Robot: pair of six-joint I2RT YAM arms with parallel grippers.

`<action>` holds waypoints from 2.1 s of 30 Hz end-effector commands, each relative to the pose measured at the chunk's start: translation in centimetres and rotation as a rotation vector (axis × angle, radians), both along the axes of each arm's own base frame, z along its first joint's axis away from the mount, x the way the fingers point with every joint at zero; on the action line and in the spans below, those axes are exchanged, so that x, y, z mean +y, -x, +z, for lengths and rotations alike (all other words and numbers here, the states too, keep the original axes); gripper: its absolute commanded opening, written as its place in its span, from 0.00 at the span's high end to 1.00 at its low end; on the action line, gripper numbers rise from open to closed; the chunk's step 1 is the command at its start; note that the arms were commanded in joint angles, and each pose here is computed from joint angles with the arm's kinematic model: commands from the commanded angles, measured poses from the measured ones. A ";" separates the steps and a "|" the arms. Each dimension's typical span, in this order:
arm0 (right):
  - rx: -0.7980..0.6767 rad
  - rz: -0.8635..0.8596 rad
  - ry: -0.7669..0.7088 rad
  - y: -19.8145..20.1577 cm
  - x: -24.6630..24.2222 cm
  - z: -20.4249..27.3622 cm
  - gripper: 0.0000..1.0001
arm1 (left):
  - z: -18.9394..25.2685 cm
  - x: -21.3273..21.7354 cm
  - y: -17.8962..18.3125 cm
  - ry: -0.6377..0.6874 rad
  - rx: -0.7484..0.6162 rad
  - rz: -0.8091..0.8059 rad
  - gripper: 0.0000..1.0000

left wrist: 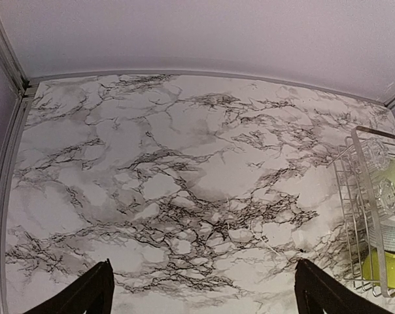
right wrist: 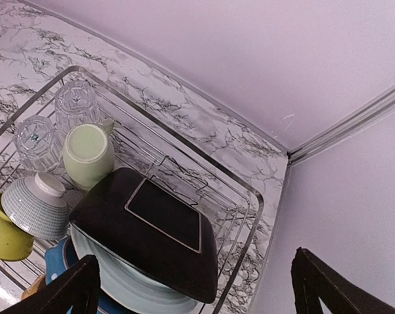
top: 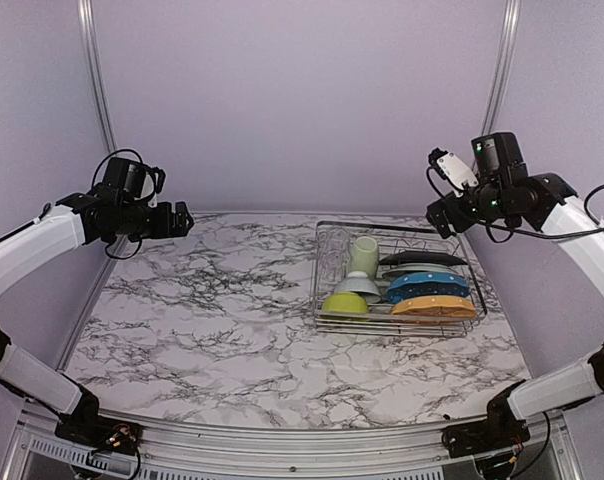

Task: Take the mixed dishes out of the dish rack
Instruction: Grab the plate from the dish rack.

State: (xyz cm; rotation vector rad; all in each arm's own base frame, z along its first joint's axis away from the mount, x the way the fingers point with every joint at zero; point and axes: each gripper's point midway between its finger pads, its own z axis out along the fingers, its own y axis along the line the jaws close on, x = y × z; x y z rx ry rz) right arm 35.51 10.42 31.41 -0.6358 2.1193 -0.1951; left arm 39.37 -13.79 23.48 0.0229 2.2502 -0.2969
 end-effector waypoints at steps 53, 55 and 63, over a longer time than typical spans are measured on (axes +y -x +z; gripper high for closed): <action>0.242 0.160 0.692 -0.1 1.4 -11.2 0.50 | 0.6 -3.1 -1.0 0.083 -0.066 -0.135 0.01; 0.234 0.153 0.718 -0.3 1.2 -11.3 0.51 | 0.5 -3.0 -1.1 0.081 -0.066 -0.133 0.01; 0.195 0.162 0.788 -1.1 0.9 -12.2 0.55 | 0.5 -3.0 -1.4 0.074 -0.075 -0.126 0.01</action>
